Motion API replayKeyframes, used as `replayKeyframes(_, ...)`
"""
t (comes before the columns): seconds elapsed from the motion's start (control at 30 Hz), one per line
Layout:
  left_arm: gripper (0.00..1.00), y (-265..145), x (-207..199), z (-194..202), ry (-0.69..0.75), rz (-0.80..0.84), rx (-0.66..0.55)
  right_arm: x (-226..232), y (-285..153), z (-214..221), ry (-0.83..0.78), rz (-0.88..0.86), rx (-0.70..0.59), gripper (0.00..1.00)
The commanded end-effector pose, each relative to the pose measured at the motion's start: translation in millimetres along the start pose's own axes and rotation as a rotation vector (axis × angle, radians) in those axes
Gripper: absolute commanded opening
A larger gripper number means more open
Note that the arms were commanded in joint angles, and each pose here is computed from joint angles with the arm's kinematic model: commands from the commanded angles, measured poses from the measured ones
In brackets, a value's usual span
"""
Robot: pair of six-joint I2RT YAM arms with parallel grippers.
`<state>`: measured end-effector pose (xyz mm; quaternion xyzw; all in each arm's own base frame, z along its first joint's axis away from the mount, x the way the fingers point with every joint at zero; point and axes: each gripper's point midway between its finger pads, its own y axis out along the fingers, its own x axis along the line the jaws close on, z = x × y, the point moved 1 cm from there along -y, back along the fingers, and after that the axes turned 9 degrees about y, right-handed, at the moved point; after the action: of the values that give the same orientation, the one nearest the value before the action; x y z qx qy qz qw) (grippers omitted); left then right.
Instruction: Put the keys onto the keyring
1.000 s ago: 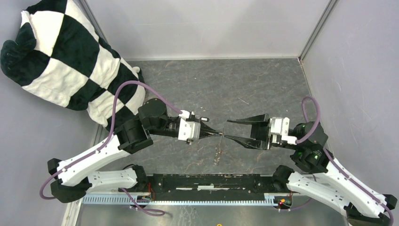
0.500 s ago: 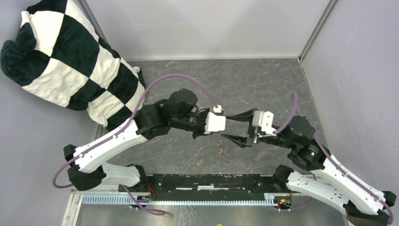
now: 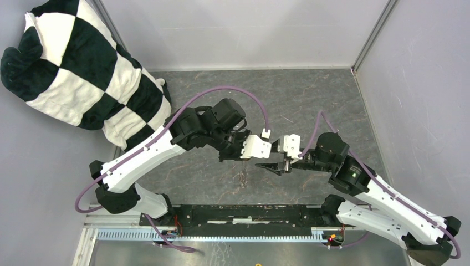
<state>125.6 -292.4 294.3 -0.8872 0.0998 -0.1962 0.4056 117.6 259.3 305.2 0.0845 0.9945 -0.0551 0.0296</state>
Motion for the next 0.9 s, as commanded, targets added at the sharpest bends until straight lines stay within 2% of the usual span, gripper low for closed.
replayKeyframes(0.0, 0.02, -11, -7, -7, 0.04, 0.036, -0.028, 4, 12, -18, -0.026, -0.063, -0.078, 0.49)
replayKeyframes(0.4, 0.02, -11, -2, -11, 0.035, -0.001, -0.047, 5, 30, -8, 0.059, -0.127, -0.073, 0.4)
replayKeyframes(0.67, 0.02, -14, 0, -15, 0.034, -0.015, -0.072, -7, 37, 3, 0.104, -0.079, -0.038, 0.16)
replayKeyframes(0.77, 0.02, -14, 1, -17, 0.03, -0.021, -0.08, -7, 38, 5, 0.116, -0.082, -0.033, 0.17)
replayKeyframes(0.87, 0.02, -15, 2, -18, 0.032, -0.026, -0.083, -8, 39, 6, 0.122, -0.078, -0.023, 0.24)
